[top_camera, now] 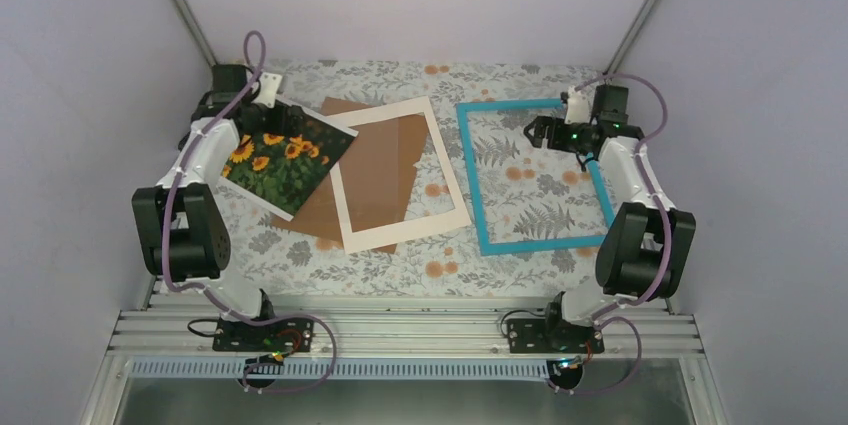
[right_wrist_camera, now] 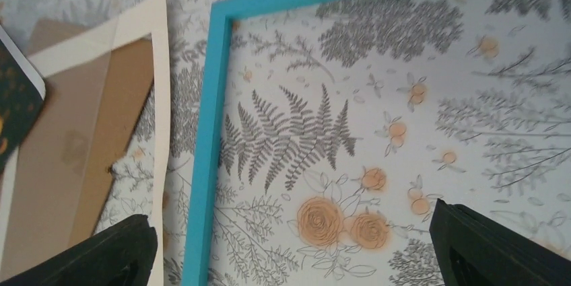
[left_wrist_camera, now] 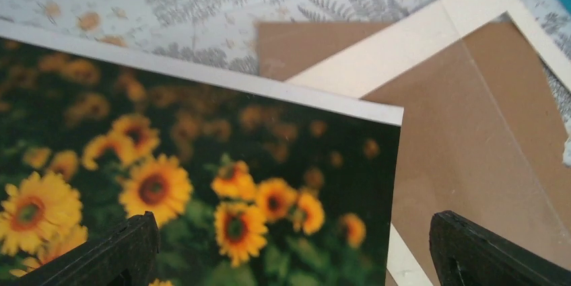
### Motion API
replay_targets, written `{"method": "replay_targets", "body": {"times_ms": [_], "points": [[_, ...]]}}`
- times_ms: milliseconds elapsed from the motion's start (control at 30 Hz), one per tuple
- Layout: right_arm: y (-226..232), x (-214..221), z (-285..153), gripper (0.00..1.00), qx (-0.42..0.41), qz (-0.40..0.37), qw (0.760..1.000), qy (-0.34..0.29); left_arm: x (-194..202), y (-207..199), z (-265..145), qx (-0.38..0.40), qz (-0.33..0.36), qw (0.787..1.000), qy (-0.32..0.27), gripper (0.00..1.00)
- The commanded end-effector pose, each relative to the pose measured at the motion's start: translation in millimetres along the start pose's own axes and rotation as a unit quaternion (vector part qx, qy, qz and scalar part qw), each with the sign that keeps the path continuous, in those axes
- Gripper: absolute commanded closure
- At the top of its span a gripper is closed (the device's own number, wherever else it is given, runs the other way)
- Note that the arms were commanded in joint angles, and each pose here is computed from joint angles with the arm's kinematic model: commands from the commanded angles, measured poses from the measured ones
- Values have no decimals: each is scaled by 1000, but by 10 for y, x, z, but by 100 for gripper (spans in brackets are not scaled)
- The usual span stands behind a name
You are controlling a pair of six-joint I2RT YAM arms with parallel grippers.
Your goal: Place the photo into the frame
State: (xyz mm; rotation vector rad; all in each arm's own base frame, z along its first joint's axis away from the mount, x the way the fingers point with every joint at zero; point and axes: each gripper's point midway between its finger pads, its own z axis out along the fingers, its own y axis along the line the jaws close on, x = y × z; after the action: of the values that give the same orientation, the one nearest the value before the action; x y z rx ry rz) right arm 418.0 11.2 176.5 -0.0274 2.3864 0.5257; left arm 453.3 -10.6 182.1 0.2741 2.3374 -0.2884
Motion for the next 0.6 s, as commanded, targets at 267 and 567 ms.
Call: {"method": "replay_targets", "body": {"times_ms": [267,567], "points": [[305,288,380,0,58,-45,997,34,165,-64,-38,-91,1,995,-29,0],[542,475,763,0,80,-36,994,62,136,78,-135,-148,-31,987,-54,0]]}}
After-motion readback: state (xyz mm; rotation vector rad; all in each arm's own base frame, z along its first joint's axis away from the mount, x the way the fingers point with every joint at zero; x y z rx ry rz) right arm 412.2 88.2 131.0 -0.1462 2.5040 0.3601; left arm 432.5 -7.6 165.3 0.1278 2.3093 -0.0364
